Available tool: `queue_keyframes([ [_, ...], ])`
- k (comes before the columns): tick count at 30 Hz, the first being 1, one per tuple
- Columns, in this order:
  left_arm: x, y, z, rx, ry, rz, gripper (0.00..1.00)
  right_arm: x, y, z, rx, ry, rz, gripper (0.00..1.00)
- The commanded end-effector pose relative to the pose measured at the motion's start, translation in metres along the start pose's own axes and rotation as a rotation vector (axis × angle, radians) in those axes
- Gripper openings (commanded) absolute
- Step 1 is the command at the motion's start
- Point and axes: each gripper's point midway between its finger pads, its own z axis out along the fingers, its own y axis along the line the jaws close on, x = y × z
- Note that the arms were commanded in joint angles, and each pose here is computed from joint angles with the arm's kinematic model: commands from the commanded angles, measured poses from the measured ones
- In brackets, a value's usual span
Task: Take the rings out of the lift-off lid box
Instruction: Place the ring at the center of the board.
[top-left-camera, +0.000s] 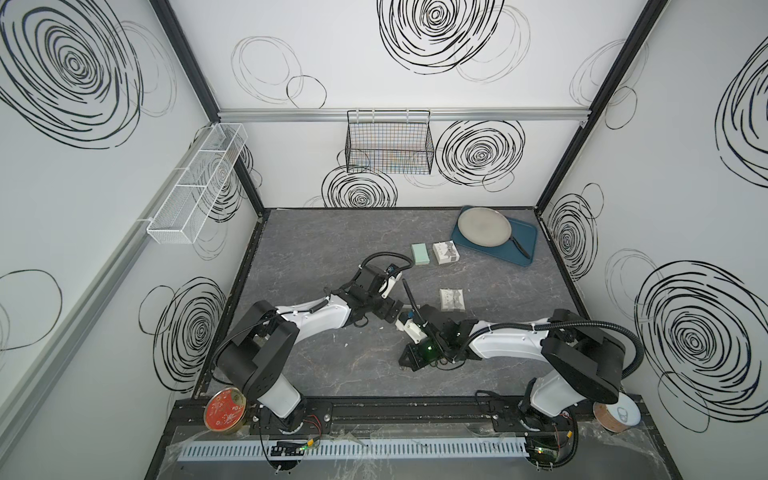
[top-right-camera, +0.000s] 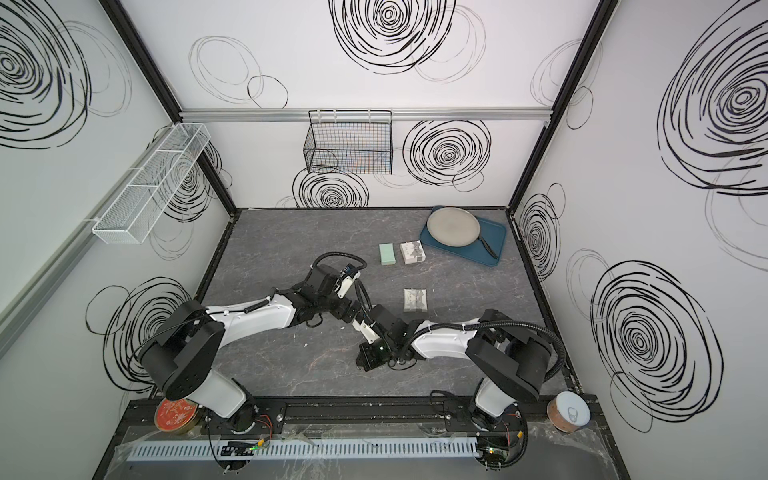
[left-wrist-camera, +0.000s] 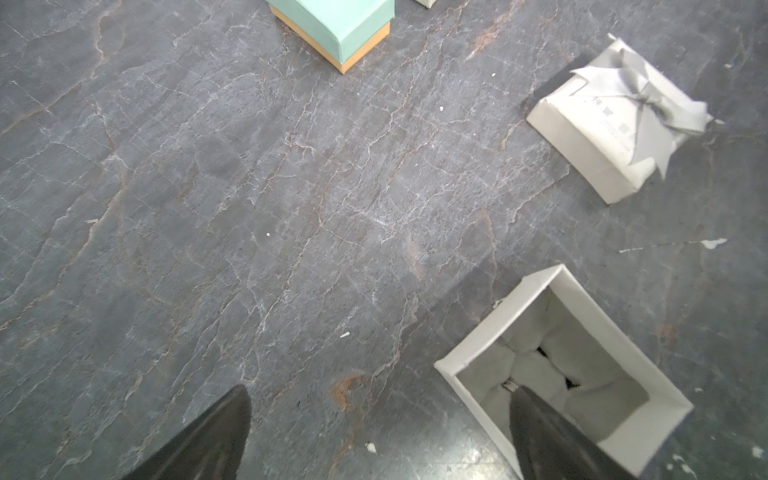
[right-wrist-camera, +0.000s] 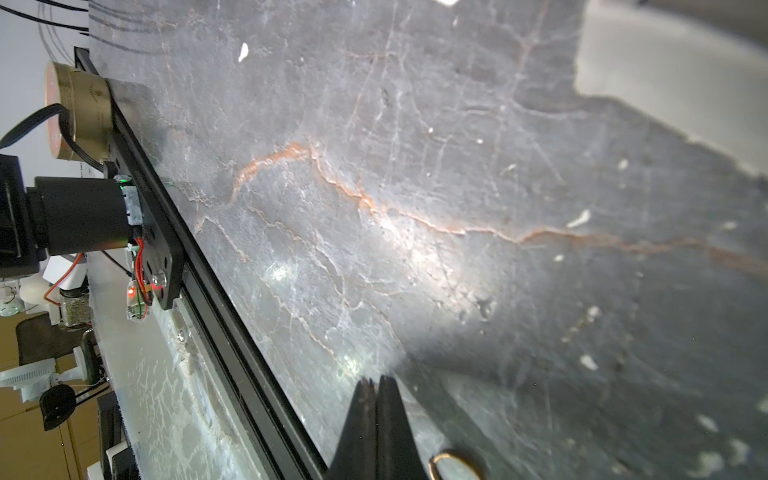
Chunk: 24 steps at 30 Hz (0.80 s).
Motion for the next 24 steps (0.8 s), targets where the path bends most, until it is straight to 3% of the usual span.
queue_keyframes([
  [1, -0.010, 0.003, -0.005, -0.005, -0.052, 0.004, 1.00, -0.006, -0.001, 0.000, 0.021, -0.011, 0.018, 0.09],
  [21, -0.020, 0.005, -0.010, -0.012, -0.067, 0.018, 1.00, -0.018, -0.002, -0.021, 0.119, -0.028, -0.066, 0.29],
  [23, -0.021, 0.006, -0.012, -0.020, -0.069, 0.024, 1.00, -0.024, 0.007, -0.028, 0.107, -0.042, -0.091, 0.40],
  [24, -0.022, 0.008, -0.013, -0.024, -0.074, 0.026, 1.00, -0.026, 0.011, -0.033, 0.101, -0.046, -0.107, 0.55],
])
